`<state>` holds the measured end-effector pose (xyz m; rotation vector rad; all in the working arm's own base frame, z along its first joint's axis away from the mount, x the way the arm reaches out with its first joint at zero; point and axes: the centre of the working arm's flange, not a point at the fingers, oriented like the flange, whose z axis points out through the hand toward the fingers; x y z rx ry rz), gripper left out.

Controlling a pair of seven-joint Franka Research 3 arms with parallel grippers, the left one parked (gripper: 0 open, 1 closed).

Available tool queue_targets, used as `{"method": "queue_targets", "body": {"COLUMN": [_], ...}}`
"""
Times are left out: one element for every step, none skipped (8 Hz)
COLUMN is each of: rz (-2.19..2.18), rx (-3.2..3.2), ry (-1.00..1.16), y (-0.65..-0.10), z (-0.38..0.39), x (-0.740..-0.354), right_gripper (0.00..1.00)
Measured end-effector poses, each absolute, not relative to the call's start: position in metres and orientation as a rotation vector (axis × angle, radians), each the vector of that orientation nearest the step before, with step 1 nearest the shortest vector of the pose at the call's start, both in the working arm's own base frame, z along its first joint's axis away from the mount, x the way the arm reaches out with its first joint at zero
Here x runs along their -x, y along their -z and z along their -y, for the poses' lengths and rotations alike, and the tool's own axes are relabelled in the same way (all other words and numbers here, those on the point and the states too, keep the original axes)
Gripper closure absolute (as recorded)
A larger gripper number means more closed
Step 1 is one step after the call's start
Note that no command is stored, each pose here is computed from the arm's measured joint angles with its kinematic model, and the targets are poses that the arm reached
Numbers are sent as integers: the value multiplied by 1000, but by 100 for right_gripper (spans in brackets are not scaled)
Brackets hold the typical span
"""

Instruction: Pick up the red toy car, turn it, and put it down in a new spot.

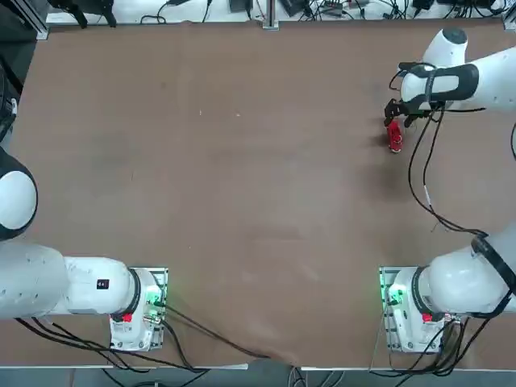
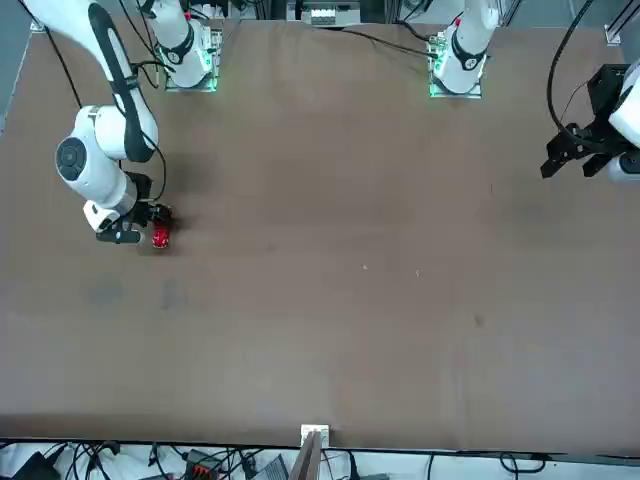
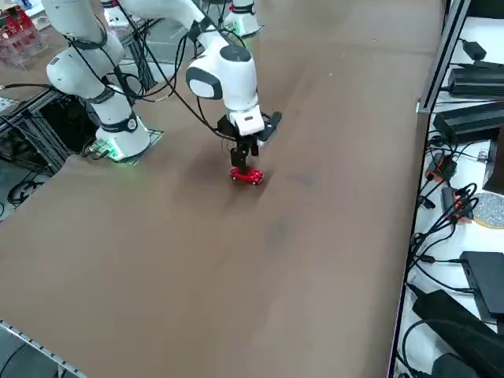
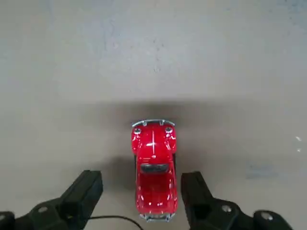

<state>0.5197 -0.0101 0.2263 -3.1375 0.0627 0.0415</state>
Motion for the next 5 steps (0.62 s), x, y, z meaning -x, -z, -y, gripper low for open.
{"method": "queue_targets", "body": {"rz": [-66, -68, -70, -74, -77], "rx": [3137, 3137, 3137, 3137, 3137], "ry": [-39, -42, -40, -29, -21], "y": [-217, -209, -203, -198, -196], "z": [11, 12, 12, 13, 14], "x": [-516, -512, -508, -507, -506], "right_gripper": [0, 1, 1, 3, 4]}}
